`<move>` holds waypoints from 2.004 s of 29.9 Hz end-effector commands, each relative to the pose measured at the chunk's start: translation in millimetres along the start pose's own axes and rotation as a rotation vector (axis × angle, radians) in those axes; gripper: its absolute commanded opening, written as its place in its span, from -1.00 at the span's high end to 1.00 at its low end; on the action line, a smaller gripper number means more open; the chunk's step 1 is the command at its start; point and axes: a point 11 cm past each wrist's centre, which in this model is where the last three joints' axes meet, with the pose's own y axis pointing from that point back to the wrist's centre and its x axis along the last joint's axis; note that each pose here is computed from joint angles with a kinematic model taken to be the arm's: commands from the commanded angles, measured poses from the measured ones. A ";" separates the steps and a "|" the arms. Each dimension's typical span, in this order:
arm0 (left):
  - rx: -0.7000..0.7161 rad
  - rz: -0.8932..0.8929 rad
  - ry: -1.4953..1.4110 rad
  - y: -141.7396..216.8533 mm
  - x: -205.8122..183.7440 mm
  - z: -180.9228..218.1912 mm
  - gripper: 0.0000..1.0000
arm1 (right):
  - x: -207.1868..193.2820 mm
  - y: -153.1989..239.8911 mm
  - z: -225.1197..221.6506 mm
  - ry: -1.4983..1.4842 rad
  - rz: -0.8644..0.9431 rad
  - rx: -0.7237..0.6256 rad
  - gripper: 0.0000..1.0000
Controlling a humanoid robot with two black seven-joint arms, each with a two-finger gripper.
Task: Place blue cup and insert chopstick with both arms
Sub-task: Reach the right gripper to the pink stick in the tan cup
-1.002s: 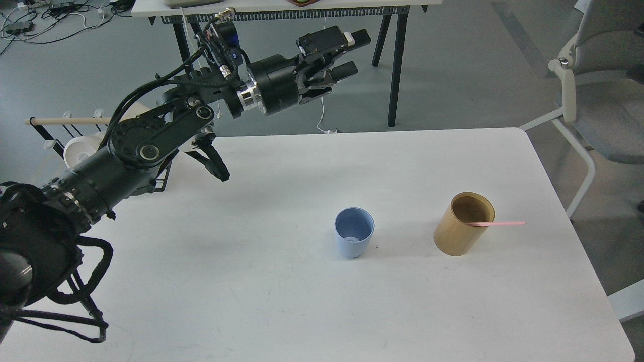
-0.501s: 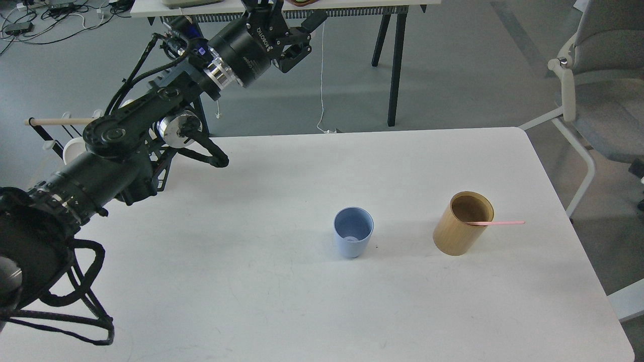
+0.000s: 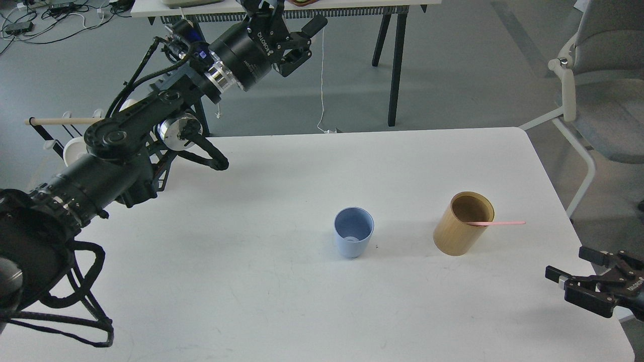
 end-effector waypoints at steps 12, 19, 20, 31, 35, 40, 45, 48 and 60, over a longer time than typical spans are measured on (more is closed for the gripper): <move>0.021 0.018 0.018 10.1 2.0 -13.0 -0.87 | 36.7 -72.5 -17.9 0.075 0.116 0.123 -0.94; 0.025 0.026 0.018 11.5 4.0 -14.8 -0.88 | 48.9 -83.6 -23.0 0.079 0.149 0.143 -0.81; 0.025 0.026 0.018 11.5 4.0 -14.8 -0.88 | 49.6 -83.7 -22.9 0.079 0.150 0.143 -0.79; 0.032 0.032 0.026 15.2 4.2 -19.8 -0.88 | 59.9 -80.2 -20.6 0.107 0.161 0.141 -0.42; 0.038 0.033 0.027 16.5 4.3 -21.9 -0.88 | 51.5 -73.7 -18.6 0.116 0.136 0.136 -0.42; 0.042 0.035 0.031 18.0 3.6 -25.0 -0.88 | 50.2 -68.9 -22.2 0.114 0.130 0.145 -0.36; 0.050 0.043 0.031 21.3 5.8 -28.0 -0.88 | 50.5 -66.8 -21.5 0.114 0.130 0.142 -0.22; 0.054 0.048 0.031 22.3 6.9 -29.5 -0.88 | 50.1 -66.2 -21.1 0.114 0.128 0.141 -0.11; 0.057 0.057 0.037 24.9 8.5 -31.9 -0.88 | 50.3 -64.3 -19.4 0.118 0.127 0.136 0.15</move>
